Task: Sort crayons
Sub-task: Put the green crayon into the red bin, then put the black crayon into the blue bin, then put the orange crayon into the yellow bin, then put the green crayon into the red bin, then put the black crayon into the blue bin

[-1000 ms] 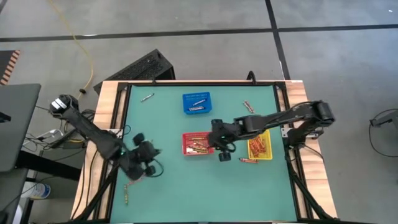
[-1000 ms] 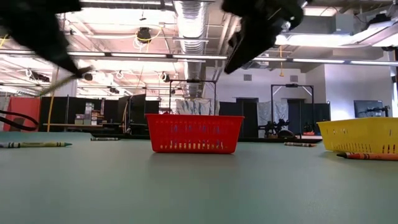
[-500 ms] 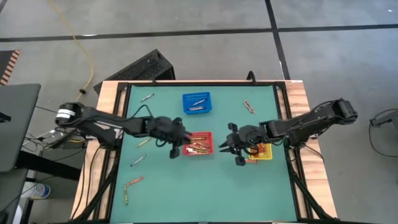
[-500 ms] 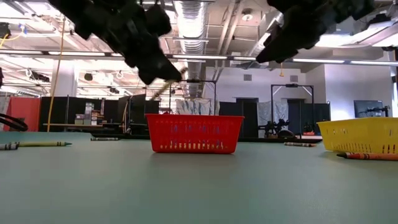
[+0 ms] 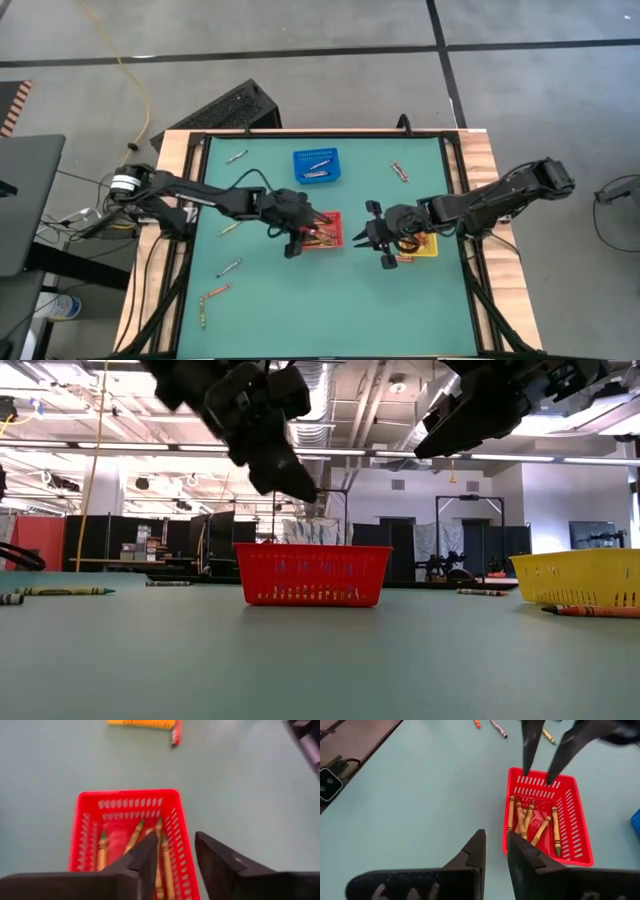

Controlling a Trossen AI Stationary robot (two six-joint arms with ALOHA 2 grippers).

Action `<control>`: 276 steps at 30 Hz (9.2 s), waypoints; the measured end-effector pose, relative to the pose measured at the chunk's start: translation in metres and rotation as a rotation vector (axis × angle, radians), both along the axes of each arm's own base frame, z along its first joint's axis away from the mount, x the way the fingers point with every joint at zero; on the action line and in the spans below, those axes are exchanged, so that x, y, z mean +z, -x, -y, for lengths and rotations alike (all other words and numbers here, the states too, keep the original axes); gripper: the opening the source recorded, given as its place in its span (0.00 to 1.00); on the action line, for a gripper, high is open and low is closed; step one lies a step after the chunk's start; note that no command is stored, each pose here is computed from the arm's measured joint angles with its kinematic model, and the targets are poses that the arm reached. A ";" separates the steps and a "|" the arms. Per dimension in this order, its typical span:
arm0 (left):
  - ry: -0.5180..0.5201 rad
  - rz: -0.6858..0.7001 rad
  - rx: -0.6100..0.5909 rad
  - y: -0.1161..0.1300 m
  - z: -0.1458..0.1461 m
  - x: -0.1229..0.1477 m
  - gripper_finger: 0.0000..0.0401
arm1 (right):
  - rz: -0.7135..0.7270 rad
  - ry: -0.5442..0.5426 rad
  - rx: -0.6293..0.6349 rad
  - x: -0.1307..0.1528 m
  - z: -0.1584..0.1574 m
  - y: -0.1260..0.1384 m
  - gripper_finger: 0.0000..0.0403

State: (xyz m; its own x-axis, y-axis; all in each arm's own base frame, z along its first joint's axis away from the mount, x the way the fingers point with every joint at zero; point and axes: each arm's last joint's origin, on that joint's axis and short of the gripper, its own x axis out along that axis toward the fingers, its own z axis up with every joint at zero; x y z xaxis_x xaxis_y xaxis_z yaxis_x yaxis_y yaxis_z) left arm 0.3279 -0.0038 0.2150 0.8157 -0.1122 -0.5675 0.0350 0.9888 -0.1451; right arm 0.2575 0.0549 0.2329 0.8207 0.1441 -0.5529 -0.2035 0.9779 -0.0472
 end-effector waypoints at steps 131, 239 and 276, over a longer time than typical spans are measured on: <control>-0.326 0.147 0.385 0.127 -0.146 0.080 0.27 | -0.741 -0.207 -1.148 -0.100 0.253 0.077 0.02; -0.144 -0.171 0.026 0.020 -0.009 0.011 0.02 | -0.482 -0.121 -0.800 0.011 -0.018 0.054 0.38; -0.322 -0.586 0.261 0.051 -0.097 0.042 0.35 | -0.615 0.049 -0.301 -0.041 -0.065 0.014 0.38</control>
